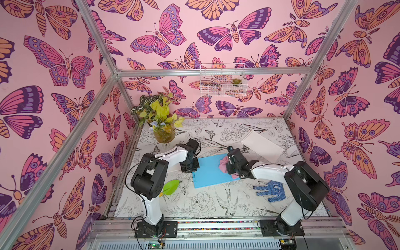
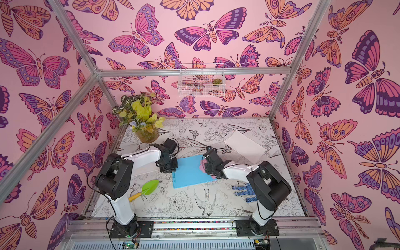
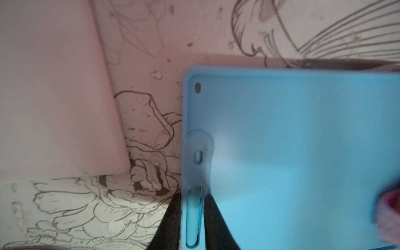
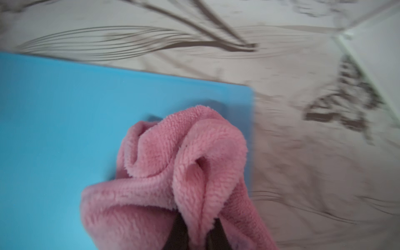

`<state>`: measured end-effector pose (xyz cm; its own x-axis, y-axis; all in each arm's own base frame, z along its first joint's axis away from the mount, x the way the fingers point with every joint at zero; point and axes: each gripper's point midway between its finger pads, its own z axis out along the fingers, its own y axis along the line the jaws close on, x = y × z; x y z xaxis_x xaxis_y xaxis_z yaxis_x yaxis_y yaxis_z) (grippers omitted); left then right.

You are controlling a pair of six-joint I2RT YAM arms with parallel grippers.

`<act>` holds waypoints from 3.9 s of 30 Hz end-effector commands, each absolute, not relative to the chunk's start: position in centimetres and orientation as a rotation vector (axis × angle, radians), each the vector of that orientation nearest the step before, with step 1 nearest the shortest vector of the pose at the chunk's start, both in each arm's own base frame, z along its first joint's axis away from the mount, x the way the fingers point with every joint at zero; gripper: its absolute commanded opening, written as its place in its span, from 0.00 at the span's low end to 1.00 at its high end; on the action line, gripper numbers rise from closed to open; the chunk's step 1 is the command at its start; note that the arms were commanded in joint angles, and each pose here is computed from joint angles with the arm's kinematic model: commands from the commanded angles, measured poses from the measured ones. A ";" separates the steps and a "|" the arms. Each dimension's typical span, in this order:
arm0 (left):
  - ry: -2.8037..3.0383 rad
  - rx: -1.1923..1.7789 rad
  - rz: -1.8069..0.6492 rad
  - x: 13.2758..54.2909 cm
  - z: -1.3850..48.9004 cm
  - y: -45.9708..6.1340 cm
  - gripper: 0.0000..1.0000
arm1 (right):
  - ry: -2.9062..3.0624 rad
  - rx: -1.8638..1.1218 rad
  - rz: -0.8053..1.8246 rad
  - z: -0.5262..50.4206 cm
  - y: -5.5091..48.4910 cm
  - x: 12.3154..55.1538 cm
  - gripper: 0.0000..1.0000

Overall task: Wipe the drawing tablet
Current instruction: Wipe the dirt from the drawing tablet.

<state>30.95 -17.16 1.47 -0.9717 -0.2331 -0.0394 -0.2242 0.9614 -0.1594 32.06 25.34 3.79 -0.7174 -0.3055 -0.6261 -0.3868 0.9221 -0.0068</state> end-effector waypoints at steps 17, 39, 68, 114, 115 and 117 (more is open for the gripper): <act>3.192 -0.417 -0.158 27.5 -2.2 -16.2 0.20 | 2.419 -0.377 0.172 4.6 25.4 28.1 0.00; 3.200 -0.408 -0.224 27.6 -2.5 -17.0 0.21 | 2.501 -0.288 0.105 3.3 25.2 27.1 0.00; 3.182 -0.205 -0.352 27.7 -2.1 -18.2 0.20 | 2.441 -0.223 0.103 4.7 25.6 30.4 0.00; 3.230 -0.295 -0.321 27.4 -3.5 -17.5 0.17 | 2.455 0.047 0.345 3.8 27.9 41.2 0.00; 3.236 -0.308 -0.323 27.3 -3.7 -17.5 0.16 | 2.440 0.028 0.384 3.9 28.3 41.3 0.00; 3.248 -0.327 -0.327 27.1 -4.1 -17.4 0.16 | 2.426 -0.039 0.469 4.4 30.8 41.1 0.00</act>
<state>31.92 -21.22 1.54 -0.9897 -0.1407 -0.0262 -0.1194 0.9129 -0.3903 41.46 28.72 3.22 -0.7929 0.0955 -0.6018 -0.0943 0.9565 0.2761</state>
